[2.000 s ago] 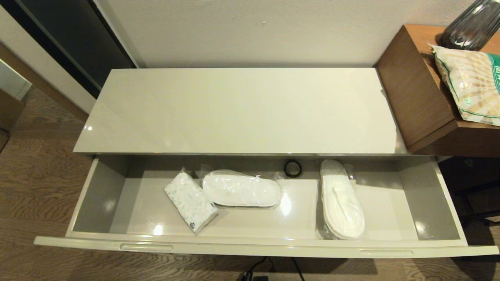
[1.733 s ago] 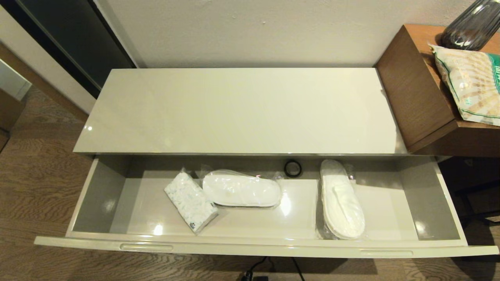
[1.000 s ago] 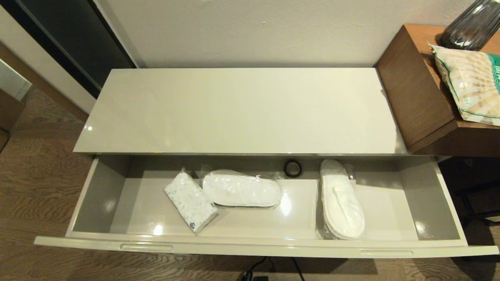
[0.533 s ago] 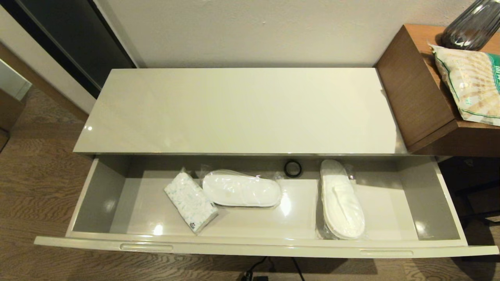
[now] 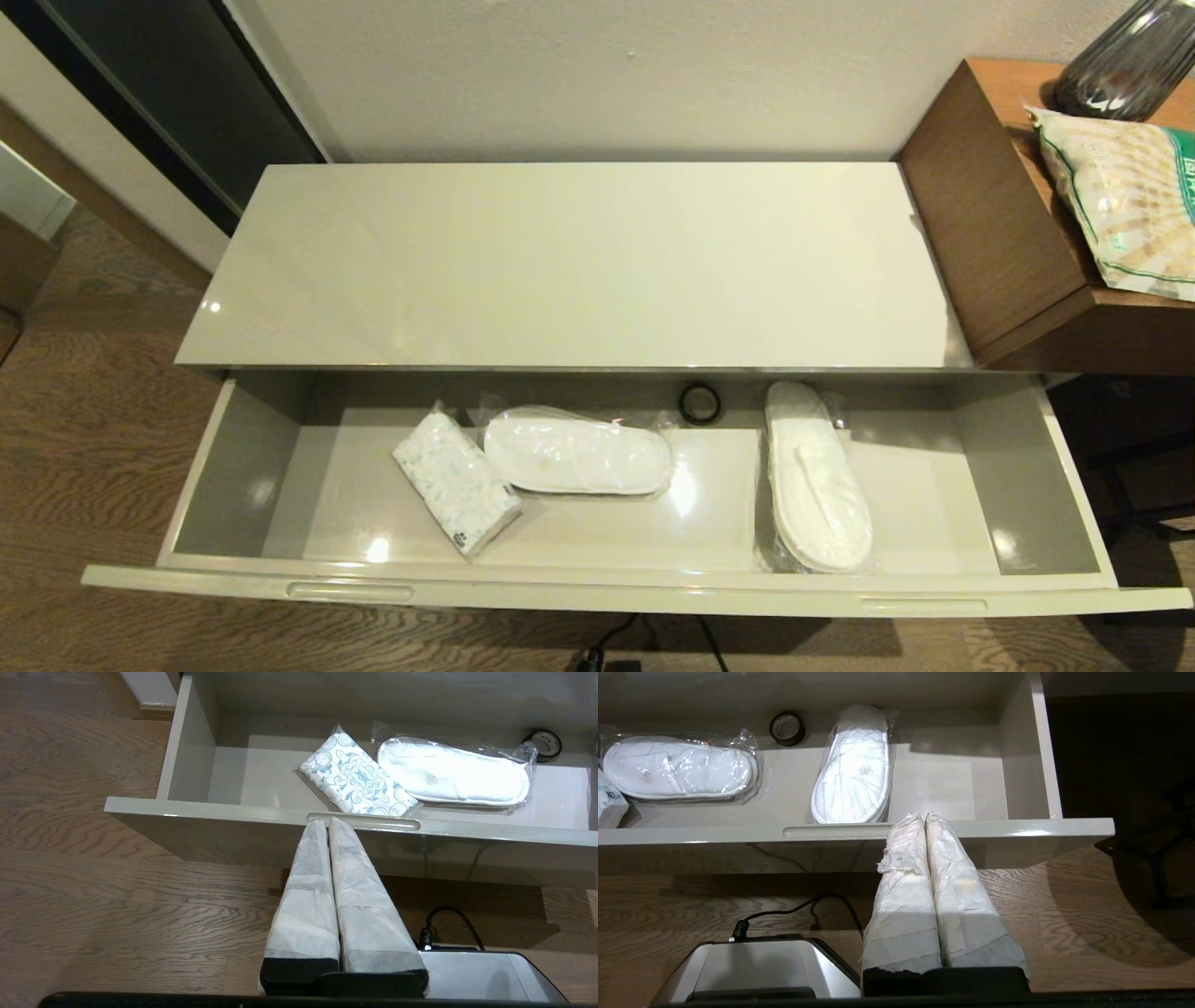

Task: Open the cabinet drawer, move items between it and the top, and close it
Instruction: Close the drawer

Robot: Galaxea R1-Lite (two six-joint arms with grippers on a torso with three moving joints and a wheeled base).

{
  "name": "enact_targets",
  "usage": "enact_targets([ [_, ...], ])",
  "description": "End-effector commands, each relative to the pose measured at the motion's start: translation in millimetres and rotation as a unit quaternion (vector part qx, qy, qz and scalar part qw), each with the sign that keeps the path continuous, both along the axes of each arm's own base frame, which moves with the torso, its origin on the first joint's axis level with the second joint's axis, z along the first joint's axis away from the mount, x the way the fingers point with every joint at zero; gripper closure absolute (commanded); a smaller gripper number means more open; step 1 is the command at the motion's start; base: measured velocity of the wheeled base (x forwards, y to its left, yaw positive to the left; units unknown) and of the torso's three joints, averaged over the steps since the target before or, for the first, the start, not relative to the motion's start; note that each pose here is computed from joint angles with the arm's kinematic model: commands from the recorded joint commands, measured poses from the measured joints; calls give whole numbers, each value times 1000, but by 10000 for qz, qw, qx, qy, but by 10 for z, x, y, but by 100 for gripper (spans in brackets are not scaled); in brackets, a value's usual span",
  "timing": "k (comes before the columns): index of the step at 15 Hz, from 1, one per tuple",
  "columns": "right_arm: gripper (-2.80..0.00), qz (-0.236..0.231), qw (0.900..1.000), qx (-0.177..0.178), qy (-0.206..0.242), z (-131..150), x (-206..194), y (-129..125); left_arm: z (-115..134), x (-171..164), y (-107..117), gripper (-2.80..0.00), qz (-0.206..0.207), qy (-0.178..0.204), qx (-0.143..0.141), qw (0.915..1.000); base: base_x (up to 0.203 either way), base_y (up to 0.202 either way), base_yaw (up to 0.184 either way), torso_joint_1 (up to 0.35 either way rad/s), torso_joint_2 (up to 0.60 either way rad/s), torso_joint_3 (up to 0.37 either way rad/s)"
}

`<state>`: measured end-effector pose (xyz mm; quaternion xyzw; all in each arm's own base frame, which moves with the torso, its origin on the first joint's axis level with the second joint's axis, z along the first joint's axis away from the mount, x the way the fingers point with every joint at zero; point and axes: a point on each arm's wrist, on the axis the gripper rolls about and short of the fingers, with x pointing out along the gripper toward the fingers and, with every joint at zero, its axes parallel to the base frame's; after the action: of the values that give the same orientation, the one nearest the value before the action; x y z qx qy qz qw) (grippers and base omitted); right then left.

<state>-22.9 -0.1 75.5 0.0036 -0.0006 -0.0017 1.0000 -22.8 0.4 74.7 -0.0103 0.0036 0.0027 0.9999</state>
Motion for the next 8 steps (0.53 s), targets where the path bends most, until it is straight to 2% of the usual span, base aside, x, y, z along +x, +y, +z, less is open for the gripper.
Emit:
enact_targets([
  [1,0,2,10000,17,-1,0,0,0,-1,-1,0,0,4,-6,-4,10000,0,0,0,0,0,0],
  [8,0,-22,9999,43,-113,24,-1,-1,0,-1,0,0,4,-9,-4,10000,0,0,0,0,0,0],
])
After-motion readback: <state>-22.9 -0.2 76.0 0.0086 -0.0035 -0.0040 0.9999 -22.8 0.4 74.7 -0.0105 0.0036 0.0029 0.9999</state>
